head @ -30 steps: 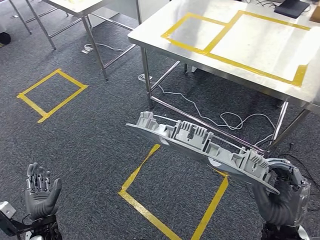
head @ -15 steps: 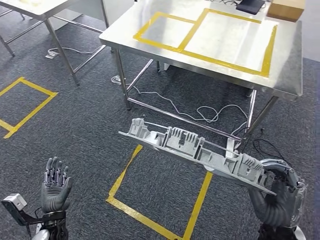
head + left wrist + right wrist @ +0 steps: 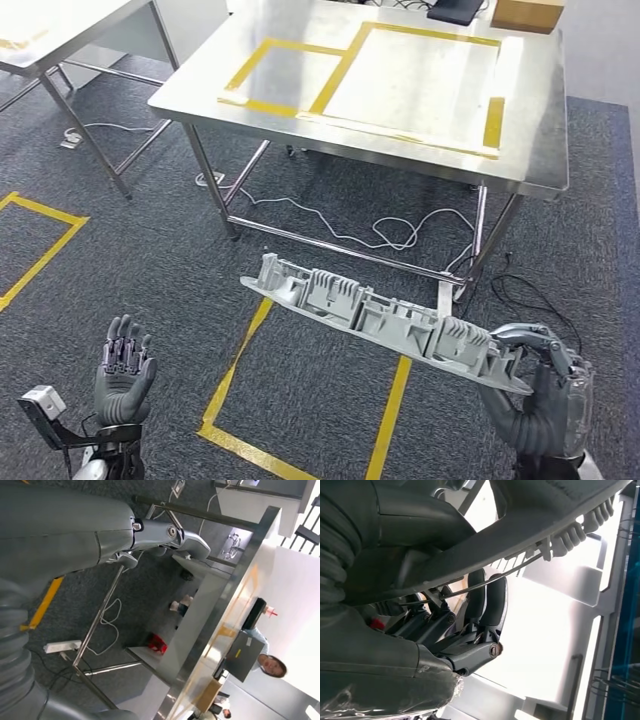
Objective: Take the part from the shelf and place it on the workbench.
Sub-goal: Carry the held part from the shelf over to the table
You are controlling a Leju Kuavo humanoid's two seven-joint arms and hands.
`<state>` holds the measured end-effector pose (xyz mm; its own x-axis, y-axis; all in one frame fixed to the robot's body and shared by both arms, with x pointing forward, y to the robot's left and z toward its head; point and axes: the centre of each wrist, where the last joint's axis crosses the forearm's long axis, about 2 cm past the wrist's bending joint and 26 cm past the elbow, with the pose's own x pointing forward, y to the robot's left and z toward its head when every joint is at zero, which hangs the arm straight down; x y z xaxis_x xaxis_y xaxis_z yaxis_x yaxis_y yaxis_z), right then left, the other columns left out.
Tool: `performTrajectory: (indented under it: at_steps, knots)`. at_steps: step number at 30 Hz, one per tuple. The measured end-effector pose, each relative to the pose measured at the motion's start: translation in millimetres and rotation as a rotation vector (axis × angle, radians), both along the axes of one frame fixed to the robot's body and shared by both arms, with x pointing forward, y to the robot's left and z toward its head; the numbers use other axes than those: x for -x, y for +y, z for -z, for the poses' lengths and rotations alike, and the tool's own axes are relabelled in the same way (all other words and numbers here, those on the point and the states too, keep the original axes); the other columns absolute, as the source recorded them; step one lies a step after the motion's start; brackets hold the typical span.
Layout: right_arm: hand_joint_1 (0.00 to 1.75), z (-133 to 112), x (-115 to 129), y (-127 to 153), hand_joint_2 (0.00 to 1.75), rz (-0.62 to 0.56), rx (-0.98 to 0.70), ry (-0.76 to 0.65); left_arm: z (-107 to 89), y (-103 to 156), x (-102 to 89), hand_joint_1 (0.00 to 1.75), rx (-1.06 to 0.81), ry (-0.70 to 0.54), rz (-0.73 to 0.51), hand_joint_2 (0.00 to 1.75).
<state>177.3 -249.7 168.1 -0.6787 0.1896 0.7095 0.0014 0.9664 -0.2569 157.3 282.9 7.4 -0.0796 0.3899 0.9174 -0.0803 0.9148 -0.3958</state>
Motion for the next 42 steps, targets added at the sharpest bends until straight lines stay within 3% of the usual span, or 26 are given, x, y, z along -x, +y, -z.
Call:
performTrajectory:
  at_steps: [23,30,39,42]
  knots:
    - [1.75,7.8,11.6,-0.9,1.75,0.01,0.14,0.028,9.5,-1.5,8.7,0.0,0.008,0.059,0.012,1.75]
    - [1.75,2.0,10.8,0.4,1.75,0.022,0.161,-0.002,3.2,-3.3,-5.8,0.0,0.011,0.041,0.009,1.75]
    - [1.75,4.9,15.3,1.8,1.75,0.044,0.186,-0.002,9.4,-2.0,8.2,0.0,0.005,0.107,-0.017,1.75]
    - [1.75,3.9,15.2,2.0,1.75,0.044,0.187,-0.008,8.0,-2.1,5.3,0.0,0.006,0.1,-0.018,1.75]
